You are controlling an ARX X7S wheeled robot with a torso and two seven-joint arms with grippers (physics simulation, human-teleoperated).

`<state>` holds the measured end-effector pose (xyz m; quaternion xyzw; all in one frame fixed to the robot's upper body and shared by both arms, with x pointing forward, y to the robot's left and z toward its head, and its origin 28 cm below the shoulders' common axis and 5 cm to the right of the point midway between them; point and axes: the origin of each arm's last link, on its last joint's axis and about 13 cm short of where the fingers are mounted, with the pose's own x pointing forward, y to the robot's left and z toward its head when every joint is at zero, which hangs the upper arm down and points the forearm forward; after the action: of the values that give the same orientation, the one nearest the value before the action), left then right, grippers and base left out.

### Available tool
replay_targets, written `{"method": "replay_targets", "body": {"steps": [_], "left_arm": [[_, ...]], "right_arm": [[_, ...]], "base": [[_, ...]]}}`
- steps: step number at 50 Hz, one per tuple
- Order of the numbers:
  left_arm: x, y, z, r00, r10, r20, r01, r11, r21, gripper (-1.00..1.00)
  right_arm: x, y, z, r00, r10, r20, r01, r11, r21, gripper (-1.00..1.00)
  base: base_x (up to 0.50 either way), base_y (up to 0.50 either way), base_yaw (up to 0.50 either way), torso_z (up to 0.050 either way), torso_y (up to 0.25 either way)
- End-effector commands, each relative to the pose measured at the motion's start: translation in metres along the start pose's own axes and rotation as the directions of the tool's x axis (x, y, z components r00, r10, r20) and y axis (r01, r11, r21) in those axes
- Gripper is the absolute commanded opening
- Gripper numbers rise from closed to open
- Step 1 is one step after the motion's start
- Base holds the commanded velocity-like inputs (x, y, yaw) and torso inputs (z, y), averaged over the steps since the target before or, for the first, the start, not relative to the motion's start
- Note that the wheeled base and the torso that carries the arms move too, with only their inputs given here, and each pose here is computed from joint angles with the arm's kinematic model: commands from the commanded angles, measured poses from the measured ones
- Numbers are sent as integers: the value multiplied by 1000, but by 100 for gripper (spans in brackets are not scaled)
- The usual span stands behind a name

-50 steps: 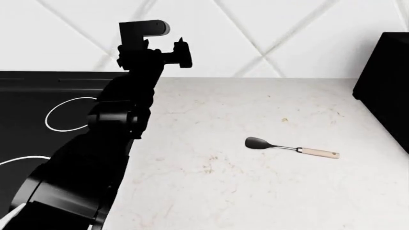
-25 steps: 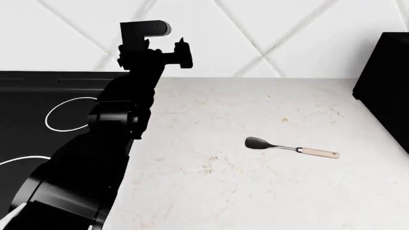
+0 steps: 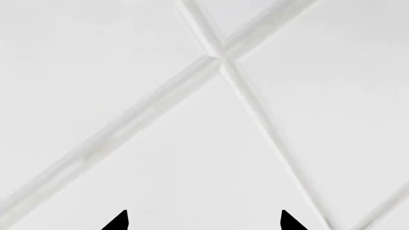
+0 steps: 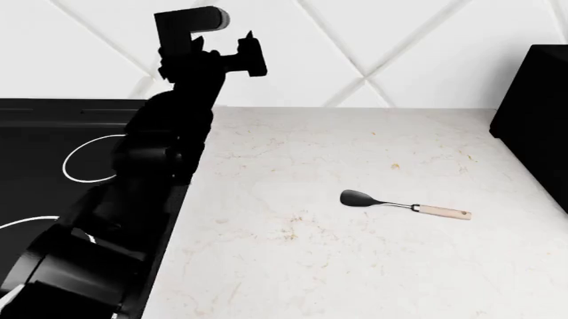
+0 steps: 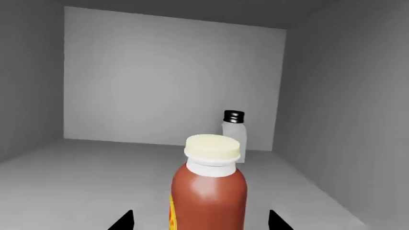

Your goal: Pick the honey bottle and bar from the counter and place them in the cabinets closest to them.

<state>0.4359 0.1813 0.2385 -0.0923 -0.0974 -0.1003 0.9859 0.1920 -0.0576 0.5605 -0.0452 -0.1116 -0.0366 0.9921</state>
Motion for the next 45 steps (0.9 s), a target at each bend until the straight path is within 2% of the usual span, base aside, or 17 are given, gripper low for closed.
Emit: {"method": "replay_targets", "body": {"steps": [1, 6, 11, 18, 27, 37, 45], "left_arm": [[-18, -14, 26, 997, -61, 44, 60, 998, 11, 100], [-37, -22, 38, 993, -95, 67, 92, 995, 38, 100], [-55, -27, 49, 987, -119, 104, 116, 993, 36, 100], [-75, -23, 57, 988, -101, 117, 98, 995, 32, 100], [-99, -21, 67, 984, -95, 152, 84, 993, 79, 100], [-127, -17, 65, 979, -93, 179, 73, 991, 116, 100], [-154, -10, 58, 972, -36, 234, 19, 997, 73, 100]], "right_arm": [[-16, -5, -12, 1000, 18, -25, -18, 1000, 0, 100], [-23, -7, -21, 999, 34, 6, -33, 999, -6, 100], [-31, -4, -28, 998, 57, 41, -55, 997, -62, 100], [-39, -3, -41, 994, 99, 45, -95, 992, -82, 100], [-50, 2, -59, 984, 160, 73, -150, 980, -128, 100], [-55, 9, -105, 970, 230, 83, -215, 963, -165, 100], [-52, 16, -163, 959, 280, 54, -269, 951, -149, 100]], "base": [[0, 0, 0, 0, 0], [0, 0, 0, 0, 0], [0, 0, 0, 0, 0], [-477, -8, 0, 0, 0], [-500, -8, 0, 0, 0], [-500, -8, 0, 0, 0], [-500, -8, 0, 0, 0]]}}
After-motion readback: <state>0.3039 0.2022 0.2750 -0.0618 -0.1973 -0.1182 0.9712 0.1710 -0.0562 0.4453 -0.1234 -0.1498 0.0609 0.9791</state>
